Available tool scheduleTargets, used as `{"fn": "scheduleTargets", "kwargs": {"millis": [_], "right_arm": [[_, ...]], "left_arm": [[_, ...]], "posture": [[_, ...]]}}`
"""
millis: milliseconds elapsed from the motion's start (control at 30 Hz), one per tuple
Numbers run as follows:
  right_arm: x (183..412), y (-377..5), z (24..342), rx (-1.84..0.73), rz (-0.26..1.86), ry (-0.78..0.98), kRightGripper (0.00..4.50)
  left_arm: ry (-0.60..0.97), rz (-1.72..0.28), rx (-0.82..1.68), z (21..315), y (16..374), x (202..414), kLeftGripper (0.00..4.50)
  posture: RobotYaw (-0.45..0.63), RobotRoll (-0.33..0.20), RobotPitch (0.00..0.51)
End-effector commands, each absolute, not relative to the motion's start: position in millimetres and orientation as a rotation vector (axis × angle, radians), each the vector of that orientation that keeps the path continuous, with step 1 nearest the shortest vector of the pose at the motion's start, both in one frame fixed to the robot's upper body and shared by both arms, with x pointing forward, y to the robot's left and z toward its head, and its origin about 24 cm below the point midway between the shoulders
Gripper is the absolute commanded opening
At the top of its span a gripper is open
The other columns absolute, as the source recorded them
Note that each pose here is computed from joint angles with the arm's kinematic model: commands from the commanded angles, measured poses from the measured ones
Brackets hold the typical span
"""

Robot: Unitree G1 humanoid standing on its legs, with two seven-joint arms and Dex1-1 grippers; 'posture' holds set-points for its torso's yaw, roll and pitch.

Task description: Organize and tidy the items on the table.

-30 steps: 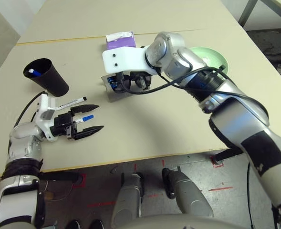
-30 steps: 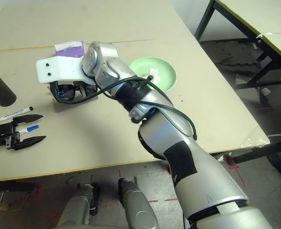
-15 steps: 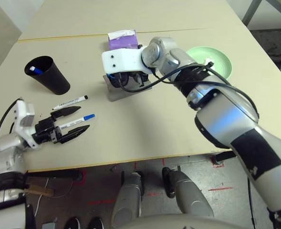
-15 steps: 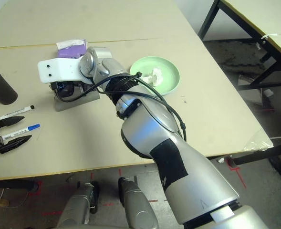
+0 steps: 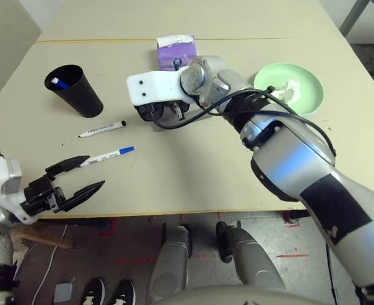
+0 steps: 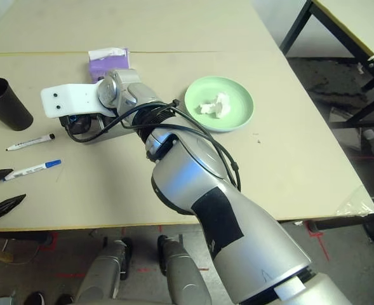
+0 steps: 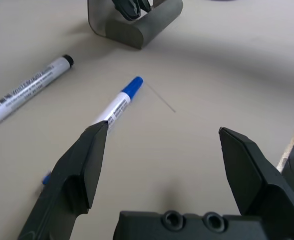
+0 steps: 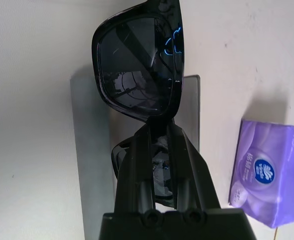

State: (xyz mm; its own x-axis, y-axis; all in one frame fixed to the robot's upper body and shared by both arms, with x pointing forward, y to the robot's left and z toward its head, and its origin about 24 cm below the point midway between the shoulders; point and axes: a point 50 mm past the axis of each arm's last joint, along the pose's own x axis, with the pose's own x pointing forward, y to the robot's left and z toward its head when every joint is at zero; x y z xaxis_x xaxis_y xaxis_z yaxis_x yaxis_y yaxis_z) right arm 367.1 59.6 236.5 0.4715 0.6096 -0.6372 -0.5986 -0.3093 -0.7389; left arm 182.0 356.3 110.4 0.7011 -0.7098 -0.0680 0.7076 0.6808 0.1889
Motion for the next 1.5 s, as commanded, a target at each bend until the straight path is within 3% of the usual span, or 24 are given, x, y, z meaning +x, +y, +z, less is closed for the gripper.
{"fn": "scheduleTargets", "kwargs": {"millis": [33,600,1500], "right_arm": [[369,57,240,-1.470,1.176,-0.016,0.15],[388,24,240,-1.448,1.038,0.102,0.15],[385,25,216,-1.371,1.095,0.171,0.15]], "left_arm": [[-0.019,-0.783,0.194,111,355,179,4.50],[-0.074,-0.836,0.215,128,346,217,4.50],[-0.094,-0.826,0.224,131,348,216,4.50]], "posture": [[0.16,0.000,0.267],[0.08,0.000,0.253],[0.10,0.000,0.260]]}}
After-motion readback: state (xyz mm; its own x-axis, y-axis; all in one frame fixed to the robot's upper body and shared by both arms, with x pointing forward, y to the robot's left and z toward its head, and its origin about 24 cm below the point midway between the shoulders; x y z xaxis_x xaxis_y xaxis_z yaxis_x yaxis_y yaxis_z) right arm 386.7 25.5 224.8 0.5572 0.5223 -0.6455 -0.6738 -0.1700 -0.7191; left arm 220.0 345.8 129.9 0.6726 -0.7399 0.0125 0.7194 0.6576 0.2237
